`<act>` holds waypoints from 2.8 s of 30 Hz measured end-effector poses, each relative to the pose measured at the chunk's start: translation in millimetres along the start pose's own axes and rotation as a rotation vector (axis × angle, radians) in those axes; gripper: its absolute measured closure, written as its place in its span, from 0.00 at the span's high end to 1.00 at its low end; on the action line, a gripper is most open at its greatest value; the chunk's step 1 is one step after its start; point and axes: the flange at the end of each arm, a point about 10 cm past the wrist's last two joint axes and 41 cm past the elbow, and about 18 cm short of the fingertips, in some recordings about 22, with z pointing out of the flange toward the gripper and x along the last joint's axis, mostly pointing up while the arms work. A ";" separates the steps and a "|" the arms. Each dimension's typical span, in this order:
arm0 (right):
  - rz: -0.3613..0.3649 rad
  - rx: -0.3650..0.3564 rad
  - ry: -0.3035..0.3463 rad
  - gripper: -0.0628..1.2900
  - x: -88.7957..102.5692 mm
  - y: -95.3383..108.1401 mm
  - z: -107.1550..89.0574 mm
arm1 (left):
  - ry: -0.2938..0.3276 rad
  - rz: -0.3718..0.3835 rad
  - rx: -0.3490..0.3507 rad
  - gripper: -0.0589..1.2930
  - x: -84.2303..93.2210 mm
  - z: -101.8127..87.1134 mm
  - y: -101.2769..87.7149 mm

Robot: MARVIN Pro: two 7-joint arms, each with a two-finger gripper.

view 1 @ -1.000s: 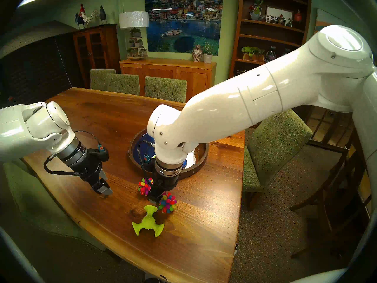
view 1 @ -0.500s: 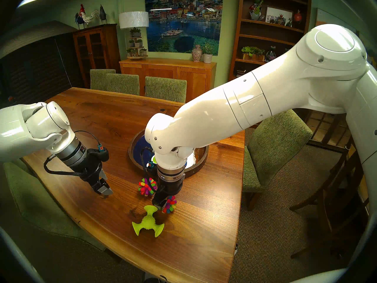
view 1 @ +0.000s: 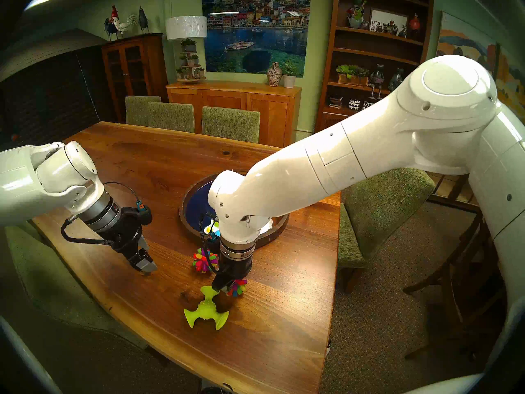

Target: Put toys in center tray

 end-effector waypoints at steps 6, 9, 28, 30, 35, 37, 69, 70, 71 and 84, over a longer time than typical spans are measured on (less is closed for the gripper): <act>-0.010 -0.002 -0.006 0.40 -2.3 -0.7 -4.1 | 0.000 0.000 0.000 0.96 0.0 0.0 0.0; -0.023 -0.013 -0.020 0.39 -8.0 -0.9 -10.8 | 0.000 0.000 0.000 0.96 0.0 0.0 0.0; 0.019 -0.148 0.062 0.33 13.5 48.9 -96.8 | 0.000 0.000 0.000 0.96 -0.1 0.1 -0.1; 0.030 -0.164 0.073 0.33 19.9 57.3 -102.8 | 0.000 0.000 0.000 0.96 -0.1 0.1 0.0; 0.044 -0.201 0.091 0.33 31.1 72.3 -109.2 | 0.000 0.000 0.000 0.96 0.0 0.1 0.0; 0.052 -0.216 0.096 0.33 34.6 79.5 -109.9 | 0.000 0.000 0.000 0.96 0.0 0.1 0.0; 0.247 -0.235 0.094 0.33 30.4 200.5 -74.1 | 0.000 0.000 0.000 0.96 0.0 0.1 0.0; 0.247 -0.232 0.093 0.33 30.9 201.6 -72.9 | 0.000 0.000 0.000 0.96 0.0 0.1 0.0; 0.246 -0.228 0.092 0.33 31.4 202.5 -71.7 | 0.000 0.000 0.000 0.96 0.0 0.1 0.0; 0.183 -0.172 0.065 0.93 34.3 197.0 -65.8 | 0.000 0.000 0.000 0.96 0.0 0.1 0.1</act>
